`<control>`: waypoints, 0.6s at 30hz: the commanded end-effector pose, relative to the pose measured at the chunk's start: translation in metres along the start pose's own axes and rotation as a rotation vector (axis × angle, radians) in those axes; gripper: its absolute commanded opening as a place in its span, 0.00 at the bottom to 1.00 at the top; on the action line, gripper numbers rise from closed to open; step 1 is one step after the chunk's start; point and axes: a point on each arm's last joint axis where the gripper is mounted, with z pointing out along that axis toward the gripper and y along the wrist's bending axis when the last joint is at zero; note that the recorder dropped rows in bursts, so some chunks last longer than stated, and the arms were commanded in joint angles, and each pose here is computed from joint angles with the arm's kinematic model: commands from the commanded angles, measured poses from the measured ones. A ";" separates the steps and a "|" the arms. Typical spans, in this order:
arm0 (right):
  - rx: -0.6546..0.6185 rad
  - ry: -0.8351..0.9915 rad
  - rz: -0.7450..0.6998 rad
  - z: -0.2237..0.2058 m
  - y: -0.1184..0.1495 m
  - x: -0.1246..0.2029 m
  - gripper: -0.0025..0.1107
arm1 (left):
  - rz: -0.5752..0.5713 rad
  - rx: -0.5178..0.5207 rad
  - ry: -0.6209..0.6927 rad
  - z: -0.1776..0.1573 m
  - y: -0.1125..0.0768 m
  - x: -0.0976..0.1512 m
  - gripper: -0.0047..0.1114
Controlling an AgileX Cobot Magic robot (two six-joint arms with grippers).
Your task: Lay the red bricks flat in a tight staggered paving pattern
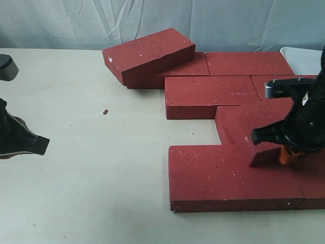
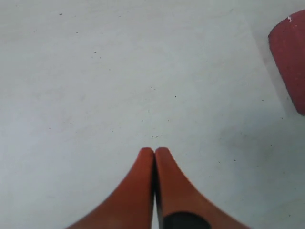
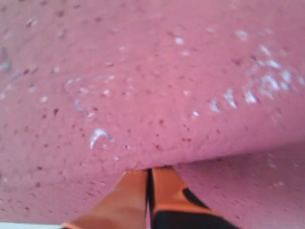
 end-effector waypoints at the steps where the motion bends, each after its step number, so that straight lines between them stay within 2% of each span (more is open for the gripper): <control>1: -0.058 -0.072 -0.059 0.007 0.031 -0.005 0.01 | -0.019 0.023 -0.019 0.002 -0.002 -0.002 0.04; 5: -0.072 -0.133 -0.108 0.008 0.045 -0.008 0.01 | -0.025 0.027 -0.038 0.002 -0.002 -0.004 0.04; 9: -0.077 -0.114 -0.112 0.000 0.048 -0.009 0.01 | -0.054 0.050 -0.090 0.003 -0.004 -0.009 0.04; 12: -0.087 -0.188 -0.127 -0.044 0.047 -0.015 0.01 | -0.051 0.045 -0.094 0.015 -0.002 -0.019 0.04; 15: -0.094 -0.304 -0.111 -0.079 0.030 -0.021 0.01 | -0.058 0.055 -0.036 0.033 -0.002 -0.037 0.04; 18: -0.061 -0.297 -0.039 -0.087 -0.005 -0.024 0.01 | -0.047 0.072 0.004 0.054 -0.010 -0.063 0.04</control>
